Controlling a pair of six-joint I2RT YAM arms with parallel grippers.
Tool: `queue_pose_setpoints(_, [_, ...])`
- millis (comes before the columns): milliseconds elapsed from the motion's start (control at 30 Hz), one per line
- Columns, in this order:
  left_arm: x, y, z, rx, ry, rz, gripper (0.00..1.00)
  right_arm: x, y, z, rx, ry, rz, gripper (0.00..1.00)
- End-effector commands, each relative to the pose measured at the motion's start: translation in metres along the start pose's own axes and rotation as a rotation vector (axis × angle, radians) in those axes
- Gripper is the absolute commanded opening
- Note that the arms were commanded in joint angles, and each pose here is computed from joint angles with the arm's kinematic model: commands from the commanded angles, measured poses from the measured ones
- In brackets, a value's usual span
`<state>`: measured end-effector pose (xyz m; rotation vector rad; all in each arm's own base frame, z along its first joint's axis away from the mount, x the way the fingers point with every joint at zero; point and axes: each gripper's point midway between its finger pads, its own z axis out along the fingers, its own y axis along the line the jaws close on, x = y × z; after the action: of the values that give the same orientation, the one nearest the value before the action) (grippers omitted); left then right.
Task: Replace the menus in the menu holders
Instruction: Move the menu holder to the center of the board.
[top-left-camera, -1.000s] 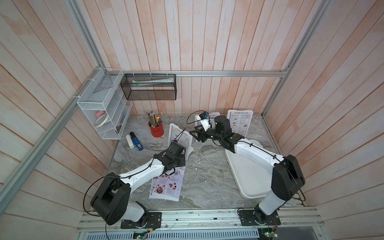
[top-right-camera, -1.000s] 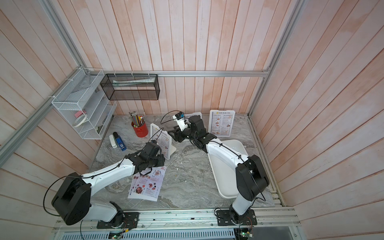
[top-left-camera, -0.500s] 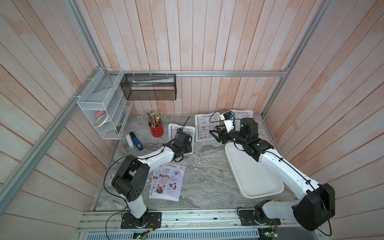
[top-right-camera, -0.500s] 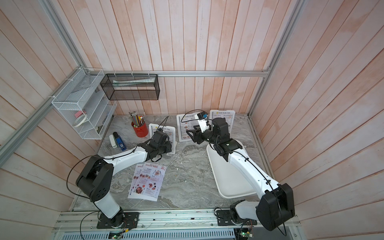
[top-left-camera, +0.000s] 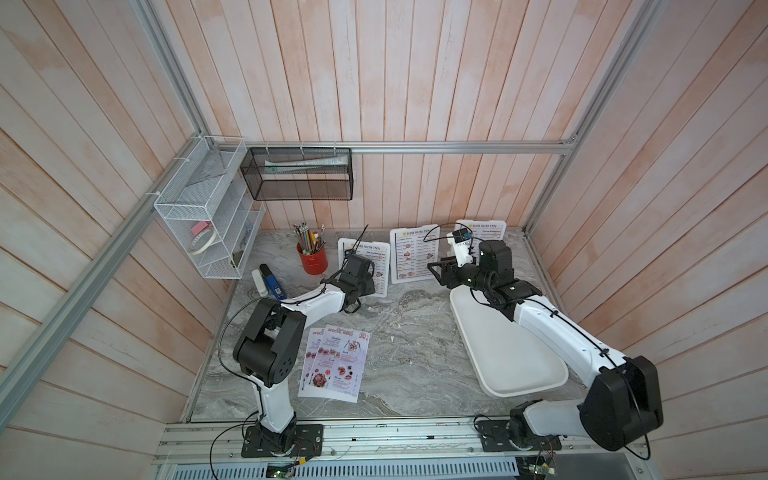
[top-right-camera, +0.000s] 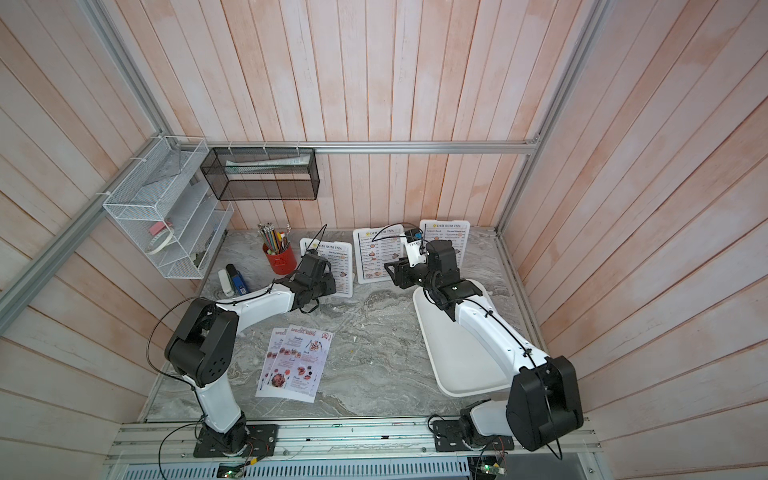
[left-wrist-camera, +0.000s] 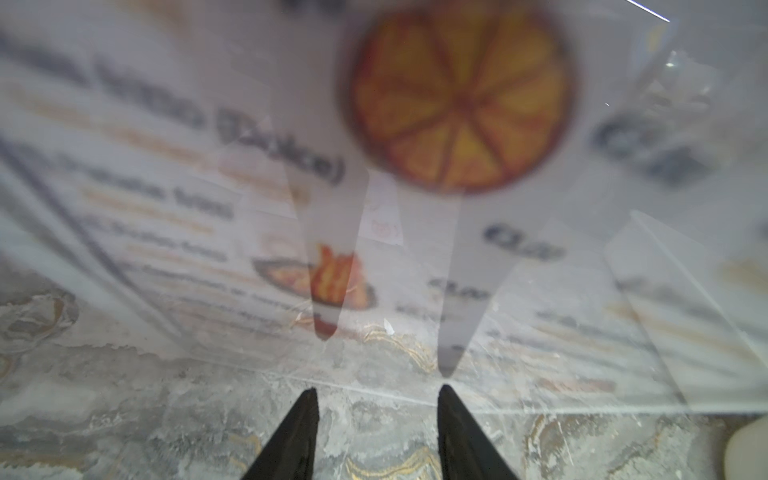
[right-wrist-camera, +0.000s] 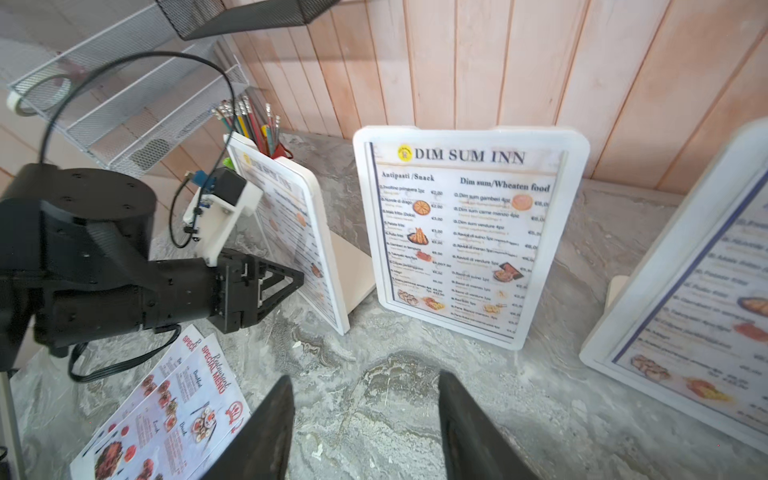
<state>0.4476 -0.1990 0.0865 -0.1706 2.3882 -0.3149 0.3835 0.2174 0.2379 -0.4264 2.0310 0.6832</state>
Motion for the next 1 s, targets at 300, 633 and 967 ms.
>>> queue_pose_setpoints(300, [-0.014, -0.05, -0.005, 0.211, -0.027, 0.037, 0.45, 0.009, -0.011, 0.087, 0.116, -0.03, 0.168, 0.45])
queue_pose_setpoints(633, [-0.022, -0.061, 0.007, 0.227, -0.044, 0.012, 0.45, 0.015, -0.016, 0.132, 0.082, -0.058, 0.251, 0.36])
queue_pose_setpoints(967, [-0.037, -0.055, 0.002, 0.266, -0.082, 0.033, 0.46, 0.021, -0.007, 0.159, 0.05, -0.057, 0.28, 0.35])
